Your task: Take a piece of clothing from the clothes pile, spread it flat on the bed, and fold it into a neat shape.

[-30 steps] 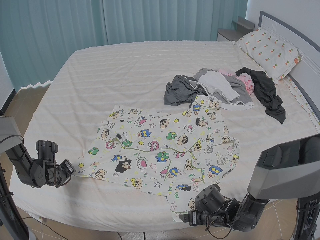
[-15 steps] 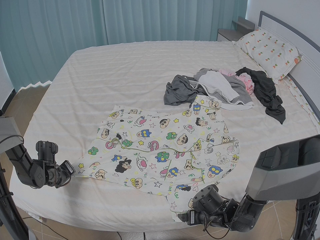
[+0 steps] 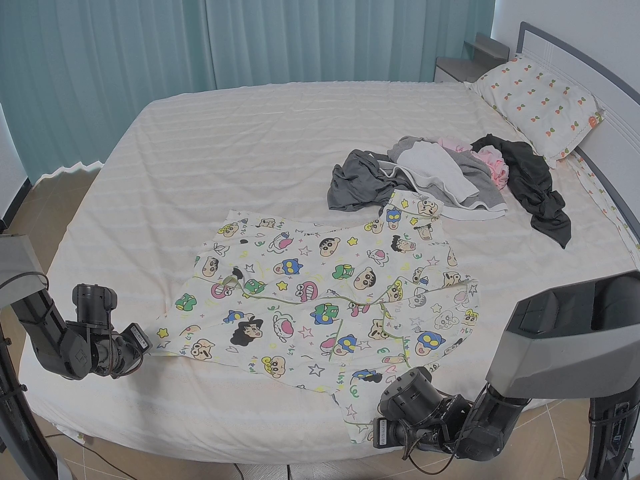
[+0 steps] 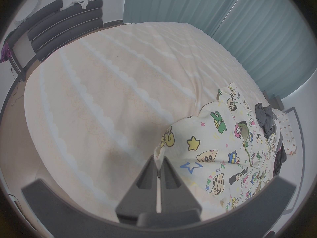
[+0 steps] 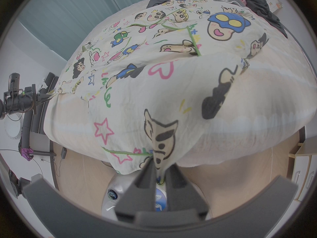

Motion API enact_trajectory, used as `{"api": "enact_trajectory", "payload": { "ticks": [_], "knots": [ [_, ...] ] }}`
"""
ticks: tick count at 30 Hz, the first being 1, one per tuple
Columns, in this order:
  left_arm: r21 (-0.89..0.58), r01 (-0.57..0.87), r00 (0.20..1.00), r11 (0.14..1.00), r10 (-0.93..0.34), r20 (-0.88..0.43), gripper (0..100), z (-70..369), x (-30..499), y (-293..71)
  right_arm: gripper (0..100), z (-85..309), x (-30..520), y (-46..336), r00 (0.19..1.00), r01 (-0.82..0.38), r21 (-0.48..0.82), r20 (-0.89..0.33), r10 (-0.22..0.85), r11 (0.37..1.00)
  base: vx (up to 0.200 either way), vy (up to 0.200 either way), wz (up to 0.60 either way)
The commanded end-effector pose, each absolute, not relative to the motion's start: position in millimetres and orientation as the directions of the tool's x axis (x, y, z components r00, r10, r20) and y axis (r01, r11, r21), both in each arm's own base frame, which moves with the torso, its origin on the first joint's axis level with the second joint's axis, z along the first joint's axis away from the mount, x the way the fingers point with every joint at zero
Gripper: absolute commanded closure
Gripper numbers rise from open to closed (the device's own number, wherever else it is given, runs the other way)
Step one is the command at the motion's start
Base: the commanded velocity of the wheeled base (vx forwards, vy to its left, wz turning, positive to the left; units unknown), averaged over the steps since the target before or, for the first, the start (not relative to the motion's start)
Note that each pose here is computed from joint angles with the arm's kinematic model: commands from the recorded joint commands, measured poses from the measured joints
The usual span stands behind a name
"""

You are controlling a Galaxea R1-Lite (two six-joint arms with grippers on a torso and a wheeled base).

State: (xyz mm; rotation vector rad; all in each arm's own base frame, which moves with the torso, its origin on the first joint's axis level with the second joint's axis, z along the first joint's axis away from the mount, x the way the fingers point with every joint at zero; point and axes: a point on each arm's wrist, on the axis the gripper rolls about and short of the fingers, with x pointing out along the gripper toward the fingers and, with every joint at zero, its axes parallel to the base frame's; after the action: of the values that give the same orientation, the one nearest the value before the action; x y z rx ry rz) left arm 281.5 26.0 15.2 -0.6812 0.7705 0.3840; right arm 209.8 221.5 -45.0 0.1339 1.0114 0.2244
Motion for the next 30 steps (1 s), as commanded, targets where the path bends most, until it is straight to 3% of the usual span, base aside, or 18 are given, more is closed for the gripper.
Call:
{"api": "enact_trajectory", "payload": {
  "ticks": [1, 8, 30],
  "knots": [
    [-0.413, -0.547, 0.659, 0.728, 0.070, -0.749, 100, 15, 278, 24, 100, -43, 207, 219, 0.506, -0.123, 0.209, -0.828, 0.243, 0.970, 0.000, 0.000, 0.00],
    [-0.418, -0.521, 0.673, 0.744, 0.057, -0.738, 100, 25, 267, 17, 100, -27, 196, 207, 0.496, -0.119, 0.204, -0.836, 0.236, 0.972, 0.000, 0.000, 0.00],
    [-0.288, -0.434, 0.584, 0.854, 0.023, -0.812, 100, 23, 201, -4, 100, -5, 154, 169, 0.455, -0.137, 0.190, -0.860, 0.232, 0.972, 0.000, 0.000, 0.00]
  ]
}}
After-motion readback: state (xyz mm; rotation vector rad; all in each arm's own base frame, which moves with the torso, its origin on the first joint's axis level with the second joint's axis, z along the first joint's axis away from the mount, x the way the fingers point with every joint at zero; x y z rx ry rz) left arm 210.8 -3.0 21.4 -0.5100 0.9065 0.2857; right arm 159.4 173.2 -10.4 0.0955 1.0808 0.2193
